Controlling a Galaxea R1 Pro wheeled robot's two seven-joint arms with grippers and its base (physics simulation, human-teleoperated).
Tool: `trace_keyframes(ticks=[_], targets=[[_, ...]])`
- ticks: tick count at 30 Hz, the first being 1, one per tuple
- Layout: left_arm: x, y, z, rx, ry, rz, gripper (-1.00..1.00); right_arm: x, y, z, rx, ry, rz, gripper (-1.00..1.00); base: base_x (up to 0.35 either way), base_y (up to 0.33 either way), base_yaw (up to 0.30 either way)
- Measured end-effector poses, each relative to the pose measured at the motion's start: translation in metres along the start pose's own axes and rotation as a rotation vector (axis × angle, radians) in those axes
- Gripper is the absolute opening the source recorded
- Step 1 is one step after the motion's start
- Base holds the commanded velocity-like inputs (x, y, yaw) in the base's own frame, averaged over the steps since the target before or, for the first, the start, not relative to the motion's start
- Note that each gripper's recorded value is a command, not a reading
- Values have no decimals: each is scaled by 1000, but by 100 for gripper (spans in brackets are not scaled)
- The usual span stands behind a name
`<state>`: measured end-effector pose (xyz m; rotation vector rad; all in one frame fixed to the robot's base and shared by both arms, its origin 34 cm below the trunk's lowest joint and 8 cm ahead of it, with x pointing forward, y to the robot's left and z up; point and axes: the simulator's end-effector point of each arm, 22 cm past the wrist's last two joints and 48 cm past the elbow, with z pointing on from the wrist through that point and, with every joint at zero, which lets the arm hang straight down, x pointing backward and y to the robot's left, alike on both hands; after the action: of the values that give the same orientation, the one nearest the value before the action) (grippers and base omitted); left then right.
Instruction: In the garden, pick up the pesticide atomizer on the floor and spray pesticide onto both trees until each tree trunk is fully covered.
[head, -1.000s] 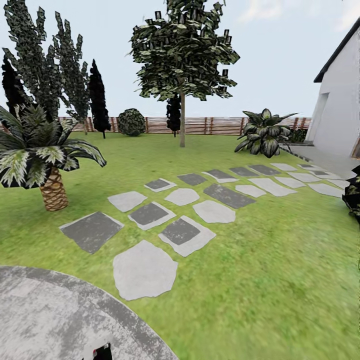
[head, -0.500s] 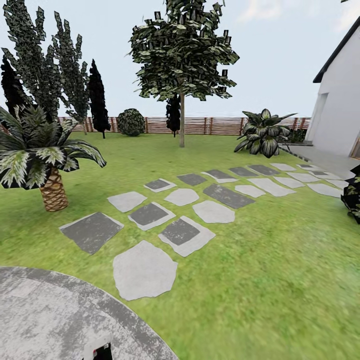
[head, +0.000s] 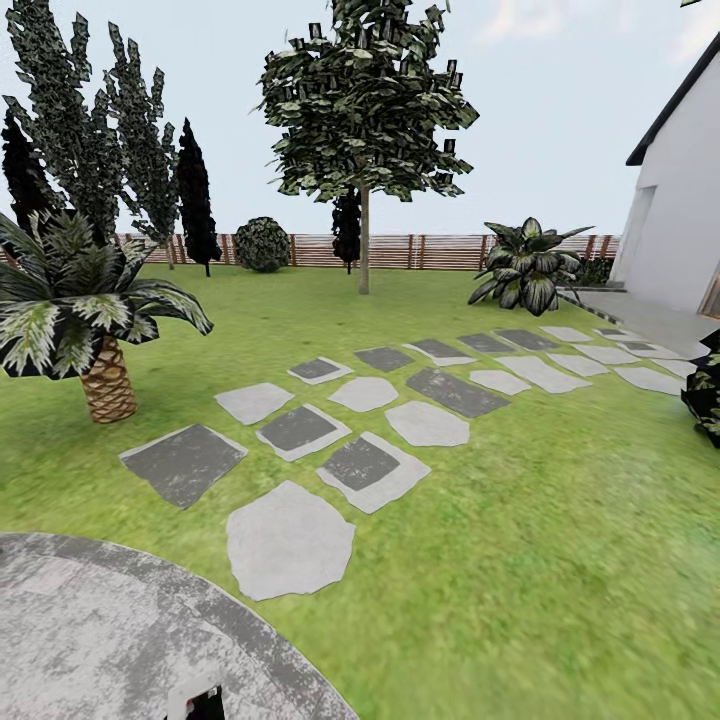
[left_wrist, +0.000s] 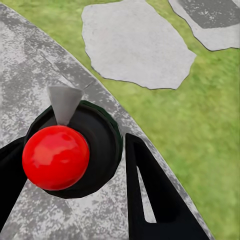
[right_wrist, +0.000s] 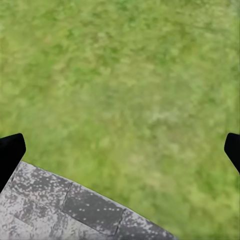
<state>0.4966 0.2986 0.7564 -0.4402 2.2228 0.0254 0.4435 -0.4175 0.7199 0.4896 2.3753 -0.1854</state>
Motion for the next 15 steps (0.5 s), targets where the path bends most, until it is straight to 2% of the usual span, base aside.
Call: trace_keyframes(ticks=[15], targets=[[0,0,0,0,1,-1,-100,0,0,0,0,0,0,100,0,0,0]])
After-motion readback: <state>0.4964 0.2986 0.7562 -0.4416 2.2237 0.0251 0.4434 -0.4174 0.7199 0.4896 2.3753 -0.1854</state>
